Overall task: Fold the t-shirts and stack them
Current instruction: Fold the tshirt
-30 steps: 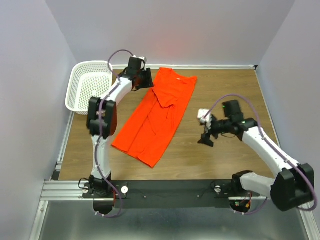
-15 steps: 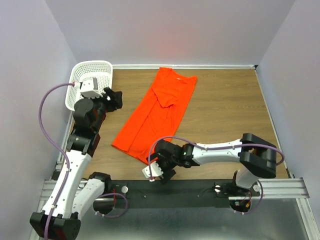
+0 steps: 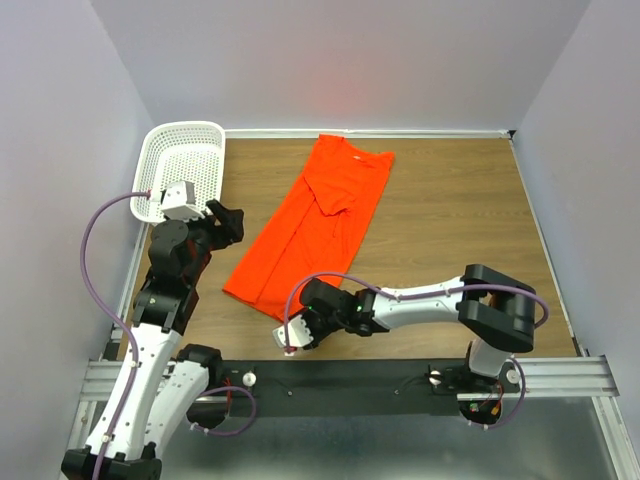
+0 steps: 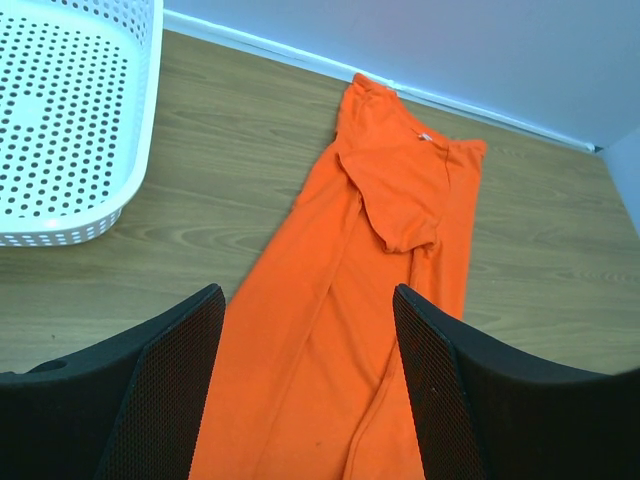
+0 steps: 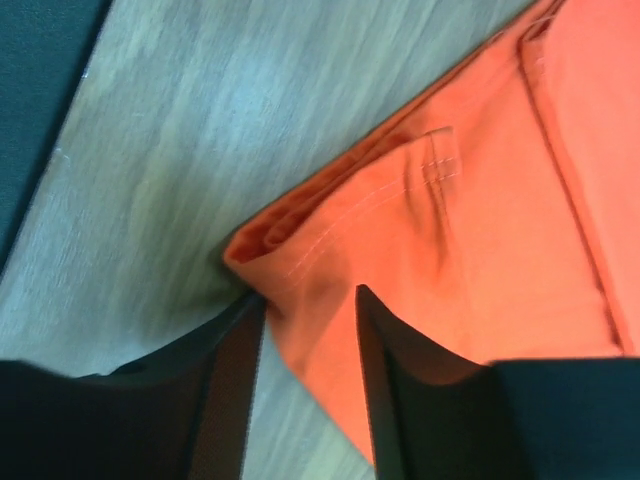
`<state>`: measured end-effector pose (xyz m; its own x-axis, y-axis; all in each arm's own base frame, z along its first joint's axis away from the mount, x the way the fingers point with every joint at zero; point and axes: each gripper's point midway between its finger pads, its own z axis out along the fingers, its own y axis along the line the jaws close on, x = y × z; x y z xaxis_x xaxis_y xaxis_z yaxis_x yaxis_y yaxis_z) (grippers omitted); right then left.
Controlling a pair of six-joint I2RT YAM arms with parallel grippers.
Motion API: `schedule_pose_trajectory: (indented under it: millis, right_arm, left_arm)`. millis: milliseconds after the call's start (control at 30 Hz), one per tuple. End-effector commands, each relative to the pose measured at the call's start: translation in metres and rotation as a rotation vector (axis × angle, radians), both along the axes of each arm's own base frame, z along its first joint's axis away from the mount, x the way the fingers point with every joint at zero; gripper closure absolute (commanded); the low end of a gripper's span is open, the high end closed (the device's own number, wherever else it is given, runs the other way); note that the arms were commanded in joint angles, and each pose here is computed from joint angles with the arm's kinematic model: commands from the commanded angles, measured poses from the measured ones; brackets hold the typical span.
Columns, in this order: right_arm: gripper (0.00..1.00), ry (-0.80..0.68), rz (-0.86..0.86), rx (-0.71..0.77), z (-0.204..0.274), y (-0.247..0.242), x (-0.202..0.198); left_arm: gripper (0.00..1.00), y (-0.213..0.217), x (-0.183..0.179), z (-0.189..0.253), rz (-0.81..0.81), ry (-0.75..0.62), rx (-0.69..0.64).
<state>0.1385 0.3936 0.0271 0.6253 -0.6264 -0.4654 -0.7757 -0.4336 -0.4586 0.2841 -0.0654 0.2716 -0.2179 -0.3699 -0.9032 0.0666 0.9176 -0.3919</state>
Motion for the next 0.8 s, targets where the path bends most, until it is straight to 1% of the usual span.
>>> schedule_pose_trajectory:
  millis: [0, 67, 100, 167, 200, 300, 333, 400, 433, 467, 533, 567, 600, 633, 667, 700, 733, 767]
  right_arm:
    - [0.57, 0.046, 0.037, -0.063, -0.021, -0.017, -0.015]
    - [0.60, 0.062, 0.054, -0.073, -0.025, -0.020, -0.020]
    - [0.68, 0.065, 0.058, -0.085, -0.028, -0.021, -0.021]
    - [0.92, 0.061, 0.062, -0.104, -0.034, -0.024, -0.021]
    - [0.99, 0.059, 0.064, -0.112, -0.036, -0.026, -0.020]
    - [0.99, 0.058, 0.095, -0.127, -0.037, -0.033, -0.024]
    - [0.99, 0.055, 0.126, -0.129, -0.033, -0.036, -0.028]
    - [1.00, 0.055, 0.152, -0.151, -0.032, -0.048, -0.032]
    - [0.99, 0.059, 0.179, -0.190, -0.035, -0.061, -0.036]
    - [0.99, 0.047, 0.201, -0.187, -0.026, -0.066, -0.038]
    - [0.99, 0.074, 0.261, -0.265, -0.033, -0.097, -0.051]
    - [0.99, 0.072, 0.279, -0.259, -0.026, -0.104, -0.055]
    - [0.99, 0.075, 0.290, -0.263, -0.024, -0.112, -0.058]
    - [0.99, 0.100, 0.297, -0.307, -0.031, -0.133, -0.066]
    - [0.99, 0.102, 0.299, -0.319, -0.031, -0.142, -0.068]
    - [0.99, 0.083, 0.300, -0.296, -0.021, -0.146, -0.068]
    - [0.99, 0.090, 0.290, -0.350, -0.028, -0.168, -0.071]
    - [0.99, 0.079, 0.279, -0.352, -0.026, -0.175, -0.071]
  left_arm:
    - [0.24, 0.004, -0.006, 0.003, 0.016, 0.000, -0.010]
    - [0.24, 0.003, -0.006, 0.003, 0.008, 0.000, -0.011]
    - [0.24, 0.001, -0.007, 0.003, 0.001, 0.001, -0.015]
    - [0.24, -0.001, -0.007, 0.001, -0.012, 0.006, -0.020]
    - [0.24, -0.003, -0.007, 0.001, -0.017, 0.007, -0.024]
    - [0.24, -0.005, -0.008, -0.003, -0.030, 0.013, -0.029]
    - [0.24, -0.012, -0.010, -0.004, -0.069, 0.019, -0.034]
    - [0.24, -0.015, -0.010, -0.005, -0.089, 0.020, -0.038]
    - [0.24, -0.019, -0.011, -0.008, -0.111, 0.030, -0.043]
    - [0.24, -0.022, -0.011, -0.009, -0.125, 0.035, -0.048]
    - [0.24, -0.031, -0.011, -0.018, -0.171, 0.060, -0.073]
    - [0.24, -0.036, -0.011, -0.021, -0.192, 0.067, -0.082]
    - [0.24, -0.040, -0.009, -0.027, -0.212, 0.083, -0.091]
    - [0.25, -0.047, -0.009, -0.033, -0.245, 0.092, -0.105]
    - [0.25, -0.050, -0.009, -0.037, -0.258, 0.105, -0.123]
    - [0.25, -0.054, -0.006, -0.045, -0.273, 0.130, -0.132]
    - [0.25, -0.060, -0.006, -0.048, -0.302, 0.133, -0.148]
    - [0.25, -0.065, -0.004, -0.053, -0.321, 0.145, -0.159]
